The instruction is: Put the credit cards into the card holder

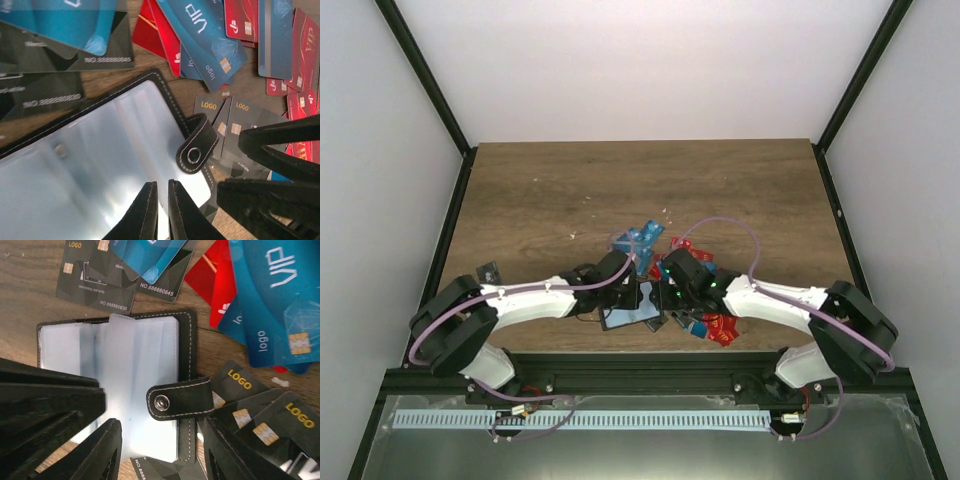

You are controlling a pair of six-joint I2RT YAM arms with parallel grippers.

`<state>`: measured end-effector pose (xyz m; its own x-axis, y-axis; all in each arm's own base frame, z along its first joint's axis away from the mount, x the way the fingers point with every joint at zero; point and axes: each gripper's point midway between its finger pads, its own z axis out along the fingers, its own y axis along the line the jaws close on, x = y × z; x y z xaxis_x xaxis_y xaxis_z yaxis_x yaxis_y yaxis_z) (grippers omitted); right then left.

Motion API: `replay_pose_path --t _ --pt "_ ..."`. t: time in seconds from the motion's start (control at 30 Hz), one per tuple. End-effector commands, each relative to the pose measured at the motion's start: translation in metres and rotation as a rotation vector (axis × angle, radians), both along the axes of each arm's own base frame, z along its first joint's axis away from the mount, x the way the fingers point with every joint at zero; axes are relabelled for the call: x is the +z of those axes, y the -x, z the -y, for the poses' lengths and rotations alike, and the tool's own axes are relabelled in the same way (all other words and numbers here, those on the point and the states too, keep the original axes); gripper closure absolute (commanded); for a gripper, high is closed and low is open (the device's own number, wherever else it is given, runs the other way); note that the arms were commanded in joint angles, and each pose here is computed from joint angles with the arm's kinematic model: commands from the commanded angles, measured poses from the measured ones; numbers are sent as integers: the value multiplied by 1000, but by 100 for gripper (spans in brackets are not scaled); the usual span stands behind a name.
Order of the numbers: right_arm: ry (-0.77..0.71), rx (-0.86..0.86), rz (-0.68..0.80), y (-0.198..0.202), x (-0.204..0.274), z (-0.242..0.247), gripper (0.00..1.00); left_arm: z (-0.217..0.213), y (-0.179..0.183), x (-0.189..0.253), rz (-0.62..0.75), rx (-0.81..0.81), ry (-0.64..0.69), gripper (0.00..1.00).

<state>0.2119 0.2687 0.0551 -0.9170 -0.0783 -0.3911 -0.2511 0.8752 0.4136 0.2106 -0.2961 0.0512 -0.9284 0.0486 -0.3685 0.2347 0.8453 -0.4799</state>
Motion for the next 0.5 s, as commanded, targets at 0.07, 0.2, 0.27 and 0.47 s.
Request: replay_pose_path --t 0.07,0.2,0.27,0.47 --pt "14 -66 42 -6 9 22 53 29 -5 -6 6 -59 14 91" --pt "5 -96 65 -5 18 35 51 50 -5 -5 19 -101 20 90" --pt "0 -111 76 -5 22 41 50 62 -5 -4 25 -125 34 88" --pt "0 -154 114 -5 39 56 48 78 -3 -1 18 -159 63 79"
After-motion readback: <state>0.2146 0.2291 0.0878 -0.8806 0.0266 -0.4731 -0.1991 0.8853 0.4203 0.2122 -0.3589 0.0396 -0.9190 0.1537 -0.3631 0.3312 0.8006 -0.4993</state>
